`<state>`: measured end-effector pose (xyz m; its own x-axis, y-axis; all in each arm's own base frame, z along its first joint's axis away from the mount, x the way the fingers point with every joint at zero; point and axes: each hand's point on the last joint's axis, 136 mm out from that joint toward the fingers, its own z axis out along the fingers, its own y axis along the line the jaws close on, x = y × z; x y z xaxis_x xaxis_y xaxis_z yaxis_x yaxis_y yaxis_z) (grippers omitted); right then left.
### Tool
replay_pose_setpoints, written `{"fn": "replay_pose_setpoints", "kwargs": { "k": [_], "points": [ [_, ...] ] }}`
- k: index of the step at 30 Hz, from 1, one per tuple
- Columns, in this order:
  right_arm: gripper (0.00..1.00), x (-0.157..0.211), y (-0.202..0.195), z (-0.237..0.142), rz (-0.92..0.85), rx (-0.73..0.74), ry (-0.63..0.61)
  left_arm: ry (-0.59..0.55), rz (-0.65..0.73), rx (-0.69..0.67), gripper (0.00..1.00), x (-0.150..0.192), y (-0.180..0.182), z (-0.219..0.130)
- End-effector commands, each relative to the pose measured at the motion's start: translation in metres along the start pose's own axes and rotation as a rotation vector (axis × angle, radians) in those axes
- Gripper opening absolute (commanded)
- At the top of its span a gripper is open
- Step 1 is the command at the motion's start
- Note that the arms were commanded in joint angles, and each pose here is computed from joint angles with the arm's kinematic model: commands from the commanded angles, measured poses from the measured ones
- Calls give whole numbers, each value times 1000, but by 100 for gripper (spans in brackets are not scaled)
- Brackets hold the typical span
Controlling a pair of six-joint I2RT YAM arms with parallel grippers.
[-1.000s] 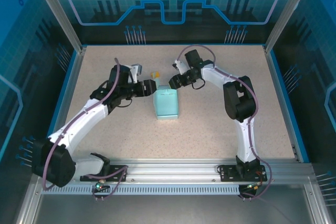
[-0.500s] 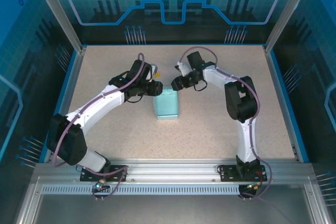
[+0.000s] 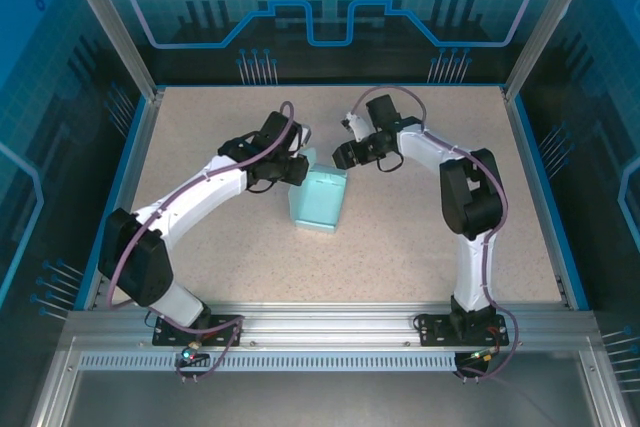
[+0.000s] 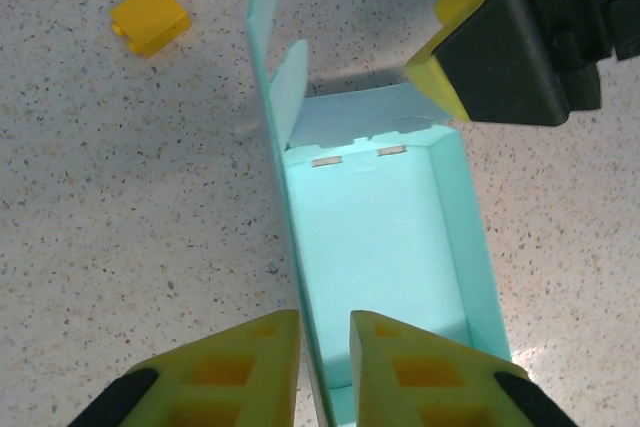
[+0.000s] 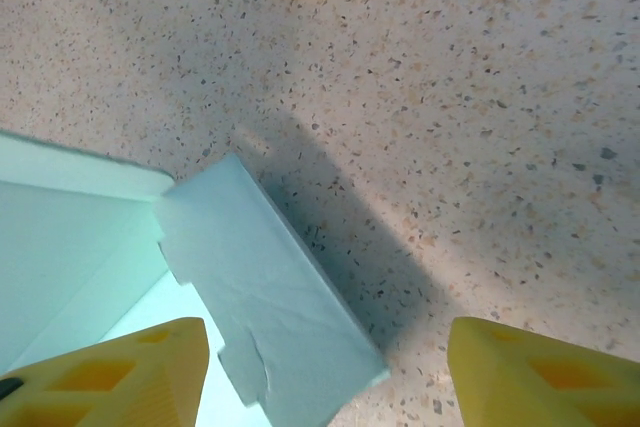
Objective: Fold the paper box
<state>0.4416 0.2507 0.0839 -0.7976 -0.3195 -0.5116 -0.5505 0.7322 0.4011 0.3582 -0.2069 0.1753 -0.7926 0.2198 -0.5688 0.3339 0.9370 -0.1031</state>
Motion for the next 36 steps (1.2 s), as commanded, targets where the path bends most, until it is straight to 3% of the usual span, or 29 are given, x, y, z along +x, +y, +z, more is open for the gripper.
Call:
{"fn": "replay_pose_setpoints", "kwargs": {
  "k": [1, 9, 17, 28, 36],
  "points": [
    [66, -2, -3, -22, 14, 19, -27, 15, 101, -6, 20, -3, -4, -1],
    [66, 16, -3, -42, 88, 8, -31, 27, 297, 37, 15, -11, -13, 5],
    [66, 45, 7, -67, 195, -25, -37, -11, 491, 163, 12, -25, -38, -2],
    [63, 90, 2, -84, 335, -76, -46, -1, 561, 236, 12, -29, -52, 9],
    [60, 102, -21, -72, 424, -103, -36, -18, 582, 270, 12, -32, -59, 9]
  ]
}}
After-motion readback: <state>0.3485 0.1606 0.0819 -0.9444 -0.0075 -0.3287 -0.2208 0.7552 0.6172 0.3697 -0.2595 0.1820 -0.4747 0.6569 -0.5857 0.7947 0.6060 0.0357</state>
